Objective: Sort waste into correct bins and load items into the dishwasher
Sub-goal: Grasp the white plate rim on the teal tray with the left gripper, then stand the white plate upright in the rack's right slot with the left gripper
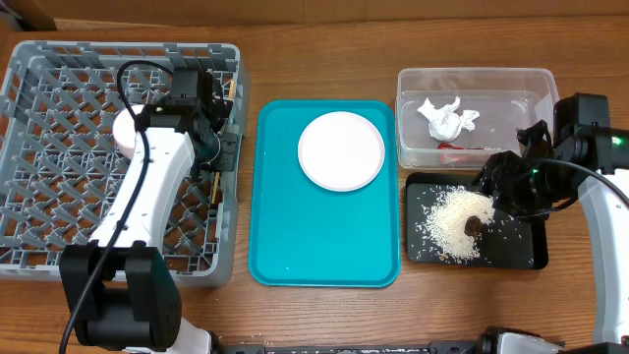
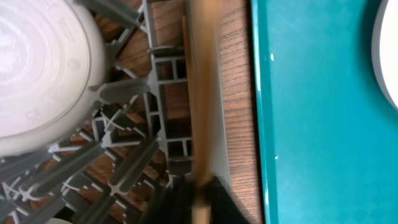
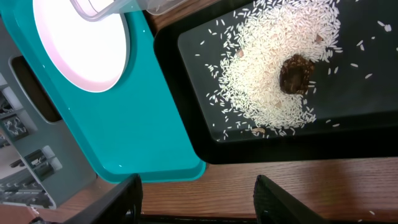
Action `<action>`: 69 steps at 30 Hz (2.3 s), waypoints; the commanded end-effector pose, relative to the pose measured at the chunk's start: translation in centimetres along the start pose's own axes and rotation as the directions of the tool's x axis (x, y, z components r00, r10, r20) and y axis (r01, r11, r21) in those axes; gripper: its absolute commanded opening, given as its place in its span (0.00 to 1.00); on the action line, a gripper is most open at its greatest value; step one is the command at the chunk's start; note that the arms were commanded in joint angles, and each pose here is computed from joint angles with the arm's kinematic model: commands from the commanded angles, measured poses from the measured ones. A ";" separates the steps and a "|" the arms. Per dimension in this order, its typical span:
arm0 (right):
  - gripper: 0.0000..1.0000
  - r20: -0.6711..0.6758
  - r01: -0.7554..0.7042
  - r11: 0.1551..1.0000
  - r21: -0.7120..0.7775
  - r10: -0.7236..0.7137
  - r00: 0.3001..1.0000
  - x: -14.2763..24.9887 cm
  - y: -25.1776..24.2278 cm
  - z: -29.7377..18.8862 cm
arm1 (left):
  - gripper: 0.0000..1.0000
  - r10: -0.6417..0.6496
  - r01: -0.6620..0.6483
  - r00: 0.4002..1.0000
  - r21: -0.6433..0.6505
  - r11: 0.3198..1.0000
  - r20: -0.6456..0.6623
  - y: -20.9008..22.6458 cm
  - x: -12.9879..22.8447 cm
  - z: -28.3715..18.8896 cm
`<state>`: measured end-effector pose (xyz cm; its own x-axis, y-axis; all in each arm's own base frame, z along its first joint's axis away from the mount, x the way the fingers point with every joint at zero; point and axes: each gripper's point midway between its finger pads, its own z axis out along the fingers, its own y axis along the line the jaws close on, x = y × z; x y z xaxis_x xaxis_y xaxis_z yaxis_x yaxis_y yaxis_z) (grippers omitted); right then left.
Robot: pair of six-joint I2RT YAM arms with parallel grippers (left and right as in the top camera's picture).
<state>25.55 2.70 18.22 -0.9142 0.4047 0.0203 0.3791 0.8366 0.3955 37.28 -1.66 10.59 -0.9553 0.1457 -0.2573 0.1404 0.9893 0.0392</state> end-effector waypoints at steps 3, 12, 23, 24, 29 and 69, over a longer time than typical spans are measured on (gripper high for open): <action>0.59 0.038 0.018 1.000 -0.008 -0.018 0.999 -0.2 0.3 -0.9 | 0.38 -0.006 0.006 1.000 -0.013 1.000 0.004 0.5 -0.6 -0.9; 0.59 0.039 0.019 1.000 -0.008 -0.018 0.999 -0.2 0.3 -0.9 | 0.50 0.017 -0.064 0.991 0.350 0.935 0.136 -7.3 -4.4 -6.5; 0.59 0.038 0.018 1.000 -0.008 -0.018 0.999 -0.2 0.3 -0.9 | 0.66 0.489 -0.526 0.849 0.232 0.818 0.202 -20.0 -3.1 -2.3; 0.59 0.038 0.018 1.000 -0.008 -0.018 0.999 -0.2 0.3 -0.9 | 0.66 0.523 -0.556 0.830 0.221 0.801 0.192 -21.0 -2.8 -1.5; 0.59 0.038 0.018 1.000 -0.008 -0.018 0.999 -0.2 0.3 -0.9 | 0.67 0.640 -0.645 0.763 0.161 0.747 0.090 -23.5 -0.8 3.7; 0.59 0.034 0.017 1.000 -0.007 -0.017 0.999 -0.1 0.3 -0.9 | 0.05 0.027 -0.215 0.951 0.595 0.775 0.309 -10.9 -11.6 -14.3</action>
<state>25.48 2.71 18.22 -0.9143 0.4044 0.0227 0.3799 0.8367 0.3945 44.15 -13.09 25.75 -0.8260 0.1927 -0.5297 0.3760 0.8885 -0.2632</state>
